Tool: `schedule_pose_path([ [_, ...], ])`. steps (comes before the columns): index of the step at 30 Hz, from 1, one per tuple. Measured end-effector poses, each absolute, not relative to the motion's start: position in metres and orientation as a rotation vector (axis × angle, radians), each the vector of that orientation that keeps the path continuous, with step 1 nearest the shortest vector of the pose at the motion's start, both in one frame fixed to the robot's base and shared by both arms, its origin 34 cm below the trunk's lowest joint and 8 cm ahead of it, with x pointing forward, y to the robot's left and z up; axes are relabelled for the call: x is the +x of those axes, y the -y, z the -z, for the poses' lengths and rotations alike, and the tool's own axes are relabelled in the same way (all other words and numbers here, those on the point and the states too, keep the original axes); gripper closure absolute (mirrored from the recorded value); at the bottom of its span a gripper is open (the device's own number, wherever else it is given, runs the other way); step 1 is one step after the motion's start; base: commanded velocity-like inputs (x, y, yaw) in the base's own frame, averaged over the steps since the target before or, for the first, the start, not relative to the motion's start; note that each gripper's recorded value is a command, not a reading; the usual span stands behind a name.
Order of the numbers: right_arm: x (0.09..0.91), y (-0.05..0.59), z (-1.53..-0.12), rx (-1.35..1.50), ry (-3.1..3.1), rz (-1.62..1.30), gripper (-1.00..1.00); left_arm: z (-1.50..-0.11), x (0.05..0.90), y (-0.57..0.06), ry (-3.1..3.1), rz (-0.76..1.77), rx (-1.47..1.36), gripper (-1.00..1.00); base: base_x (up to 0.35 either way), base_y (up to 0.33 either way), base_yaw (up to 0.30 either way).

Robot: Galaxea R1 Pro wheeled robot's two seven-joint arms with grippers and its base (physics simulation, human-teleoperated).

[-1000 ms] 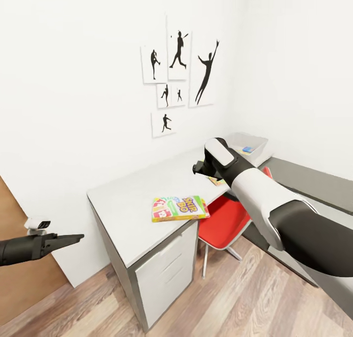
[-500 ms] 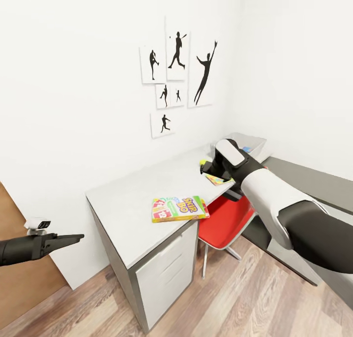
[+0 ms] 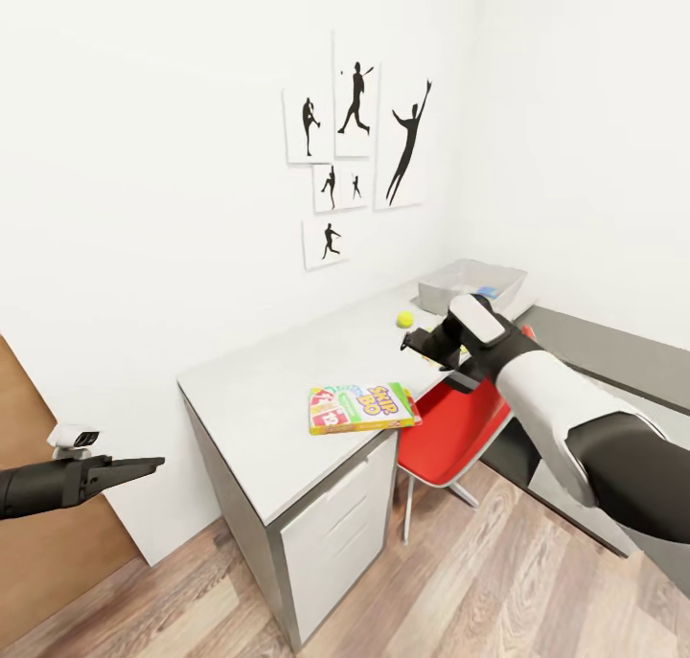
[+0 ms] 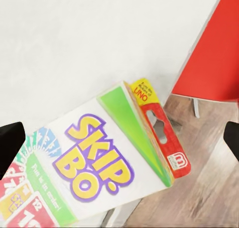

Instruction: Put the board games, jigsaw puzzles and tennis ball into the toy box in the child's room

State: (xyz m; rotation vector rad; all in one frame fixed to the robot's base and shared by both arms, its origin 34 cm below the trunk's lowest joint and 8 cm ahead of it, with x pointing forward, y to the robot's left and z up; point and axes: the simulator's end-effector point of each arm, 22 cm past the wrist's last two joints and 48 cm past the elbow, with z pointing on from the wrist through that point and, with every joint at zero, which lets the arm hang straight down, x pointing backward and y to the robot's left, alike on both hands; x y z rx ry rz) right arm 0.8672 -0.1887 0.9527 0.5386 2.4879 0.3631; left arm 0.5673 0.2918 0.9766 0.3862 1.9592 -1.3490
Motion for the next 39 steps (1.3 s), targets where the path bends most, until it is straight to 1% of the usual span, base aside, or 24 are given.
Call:
schedule_pose_path([
  [7,0.861,0.191,-0.931,0.570,-2.496,-0.429,-1.00,-0.977,0.567,-0.292,-1.959,1.349,0.386,-1.00,0.000,0.007,0.000],
  [18,0.861,0.192,-0.929,0.579,-2.490,-0.441,-1.00,-0.976,0.567,-0.291,-1.959,1.351,0.387,-1.00,0.000,0.003,0.000],
  [28,0.860,0.194,-0.927,0.583,-2.493,-0.442,-1.00,-0.976,0.567,-0.291,-1.959,1.351,0.387,-1.00,0.000,0.071,0.000],
  [32,0.861,0.201,-0.926,0.593,-2.491,-0.438,-1.00,-0.976,0.567,-0.291,-1.959,1.351,0.387,-1.00,0.000,0.100,0.000],
  [33,0.861,0.211,-0.924,0.605,-2.482,-0.449,-1.00,-0.976,0.567,-0.291,-1.959,1.351,0.387,-1.00,0.000,0.097,0.000],
  [39,0.864,0.224,-0.917,0.624,-2.444,-0.521,-1.00,-0.976,0.567,-0.291,-1.959,1.351,0.387,-1.00,0.000,0.040,0.000],
])
